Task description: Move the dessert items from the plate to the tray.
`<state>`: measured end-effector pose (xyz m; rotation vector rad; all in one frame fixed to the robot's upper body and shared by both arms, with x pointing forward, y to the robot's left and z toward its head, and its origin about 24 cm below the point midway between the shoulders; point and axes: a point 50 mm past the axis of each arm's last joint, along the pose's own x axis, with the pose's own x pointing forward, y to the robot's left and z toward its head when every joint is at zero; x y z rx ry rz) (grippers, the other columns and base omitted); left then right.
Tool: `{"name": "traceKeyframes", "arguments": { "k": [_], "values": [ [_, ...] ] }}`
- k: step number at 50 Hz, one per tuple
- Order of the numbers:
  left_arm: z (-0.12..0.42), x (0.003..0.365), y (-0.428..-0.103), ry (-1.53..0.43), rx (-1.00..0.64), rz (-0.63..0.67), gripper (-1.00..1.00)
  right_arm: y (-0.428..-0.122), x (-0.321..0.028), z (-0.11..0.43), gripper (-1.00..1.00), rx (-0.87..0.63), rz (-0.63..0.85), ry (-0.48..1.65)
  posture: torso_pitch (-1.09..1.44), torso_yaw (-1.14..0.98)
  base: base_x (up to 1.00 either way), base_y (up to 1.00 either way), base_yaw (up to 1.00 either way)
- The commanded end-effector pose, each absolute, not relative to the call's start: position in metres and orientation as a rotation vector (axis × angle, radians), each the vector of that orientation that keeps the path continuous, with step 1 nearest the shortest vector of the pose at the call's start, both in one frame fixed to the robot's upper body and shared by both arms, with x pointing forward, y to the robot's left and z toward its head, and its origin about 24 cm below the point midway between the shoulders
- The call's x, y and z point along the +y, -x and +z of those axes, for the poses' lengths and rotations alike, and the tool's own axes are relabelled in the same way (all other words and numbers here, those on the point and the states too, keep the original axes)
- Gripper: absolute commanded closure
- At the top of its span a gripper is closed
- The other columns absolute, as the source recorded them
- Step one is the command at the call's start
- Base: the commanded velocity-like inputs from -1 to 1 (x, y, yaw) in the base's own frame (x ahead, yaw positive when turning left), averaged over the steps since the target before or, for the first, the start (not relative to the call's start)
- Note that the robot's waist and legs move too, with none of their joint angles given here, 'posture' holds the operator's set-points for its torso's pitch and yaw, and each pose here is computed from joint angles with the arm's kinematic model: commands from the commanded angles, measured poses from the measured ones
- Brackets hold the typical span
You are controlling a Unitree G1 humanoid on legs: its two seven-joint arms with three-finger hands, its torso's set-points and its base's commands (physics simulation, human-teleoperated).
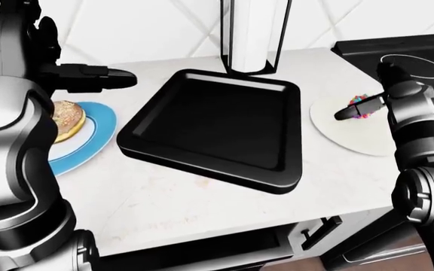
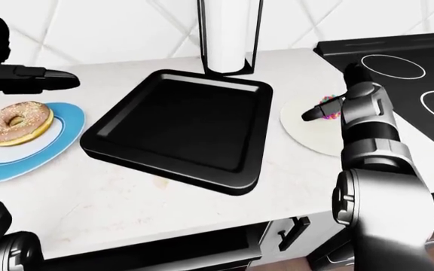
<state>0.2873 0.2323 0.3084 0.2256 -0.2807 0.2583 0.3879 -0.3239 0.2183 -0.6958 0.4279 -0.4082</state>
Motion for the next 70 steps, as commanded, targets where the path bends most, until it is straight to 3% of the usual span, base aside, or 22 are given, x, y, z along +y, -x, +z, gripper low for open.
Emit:
{"name": "traceKeyframes", "arguments": {
  "k": [1, 18, 52, 63, 70],
  "values": [
    [0.324, 0.232, -0.28, -0.235, -0.366, 0.27, -1.0, -0.39, -0.322, 0.246, -0.81, 0.332, -0.434, 0.714, 0.0, 0.0, 0.0, 0.0, 0.0],
    [0.331, 0.231, -0.277, -0.239, -0.372, 0.275, -1.0, -0.386, -0.328, 0.249, -0.62, 0.35, -0.43, 0.743, 0.0, 0.0, 0.0, 0.0, 0.0],
    [0.34, 0.233, -0.268, -0.249, -0.377, 0.301, -1.0, -0.385, -0.327, 0.243, -0.48, 0.355, -0.41, 0.852, 0.0, 0.0, 0.0, 0.0, 0.0],
    [0.344, 0.236, -0.267, -0.251, -0.385, 0.301, -1.0, -0.385, -0.326, 0.246, -0.04, 0.349, -0.405, 0.861, 0.0, 0.0, 0.0, 0.0, 0.0],
    [0.346, 0.236, -0.265, -0.255, -0.387, 0.304, -1.0, -0.385, -0.326, 0.249, 0.09, 0.343, -0.407, 0.865, 0.0, 0.0, 0.0, 0.0, 0.0]
  ]
}}
